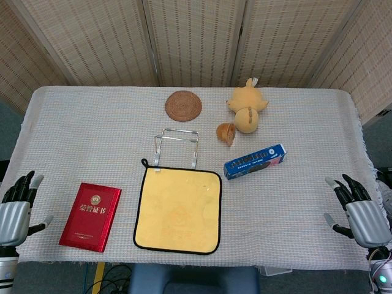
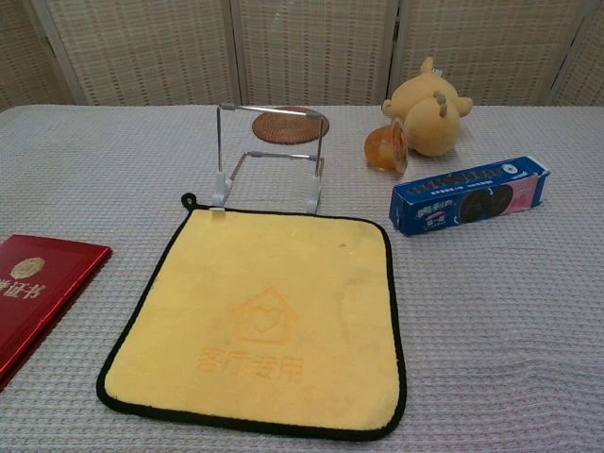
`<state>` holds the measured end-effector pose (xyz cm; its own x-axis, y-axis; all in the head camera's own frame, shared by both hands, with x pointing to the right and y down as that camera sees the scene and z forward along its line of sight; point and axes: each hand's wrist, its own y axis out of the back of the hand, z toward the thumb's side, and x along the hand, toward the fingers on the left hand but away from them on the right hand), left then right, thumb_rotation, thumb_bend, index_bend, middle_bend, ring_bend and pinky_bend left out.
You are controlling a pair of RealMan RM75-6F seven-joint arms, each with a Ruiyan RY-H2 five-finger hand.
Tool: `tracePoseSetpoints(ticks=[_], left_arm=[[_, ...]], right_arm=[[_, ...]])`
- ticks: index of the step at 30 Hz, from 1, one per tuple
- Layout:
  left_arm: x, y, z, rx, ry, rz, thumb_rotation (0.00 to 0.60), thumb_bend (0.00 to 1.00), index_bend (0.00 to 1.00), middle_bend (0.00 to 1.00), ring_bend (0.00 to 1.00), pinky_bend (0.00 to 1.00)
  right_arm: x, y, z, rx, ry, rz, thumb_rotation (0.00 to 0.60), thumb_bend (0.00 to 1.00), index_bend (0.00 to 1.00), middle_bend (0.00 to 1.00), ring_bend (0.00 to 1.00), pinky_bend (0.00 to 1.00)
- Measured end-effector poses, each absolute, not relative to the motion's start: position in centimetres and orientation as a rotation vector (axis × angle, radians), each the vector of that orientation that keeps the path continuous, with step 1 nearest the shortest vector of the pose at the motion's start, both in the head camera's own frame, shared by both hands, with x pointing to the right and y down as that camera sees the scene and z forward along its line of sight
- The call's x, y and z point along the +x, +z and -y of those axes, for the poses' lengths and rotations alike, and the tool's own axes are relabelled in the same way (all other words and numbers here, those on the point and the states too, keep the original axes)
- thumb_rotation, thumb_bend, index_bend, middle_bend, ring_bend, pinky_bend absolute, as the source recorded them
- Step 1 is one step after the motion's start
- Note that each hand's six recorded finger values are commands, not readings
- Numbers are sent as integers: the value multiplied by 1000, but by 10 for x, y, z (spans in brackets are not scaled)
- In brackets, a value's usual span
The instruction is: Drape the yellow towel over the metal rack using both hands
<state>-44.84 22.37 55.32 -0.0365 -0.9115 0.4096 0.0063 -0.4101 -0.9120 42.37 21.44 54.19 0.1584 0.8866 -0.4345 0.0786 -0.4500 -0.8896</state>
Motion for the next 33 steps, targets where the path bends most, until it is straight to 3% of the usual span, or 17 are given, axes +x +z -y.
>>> tracePoseSetpoints(ticks=[16,24,28,33], left_arm=[[-437,561,-216,-1546,-1481,-966,600,212,117,16,63,207],[-417,564,-210,-1643,-1342,-921,600,211,223,125,181,311],[-404,565,-208,-1698,-1251,-872,600,211,255,232,284,425],[-385,570,-209,-1766,-1153,-770,600,211,307,442,477,737]], right_arm=[[417,545,-210,-1716,1334,947,600,326,94,176,48,94],[407,553,-206,-1756,1315,914,600,326,100,181,54,105],[402,558,-206,-1780,1311,894,600,326,102,188,59,114],[396,561,-204,-1802,1295,871,600,326,102,194,72,131]])
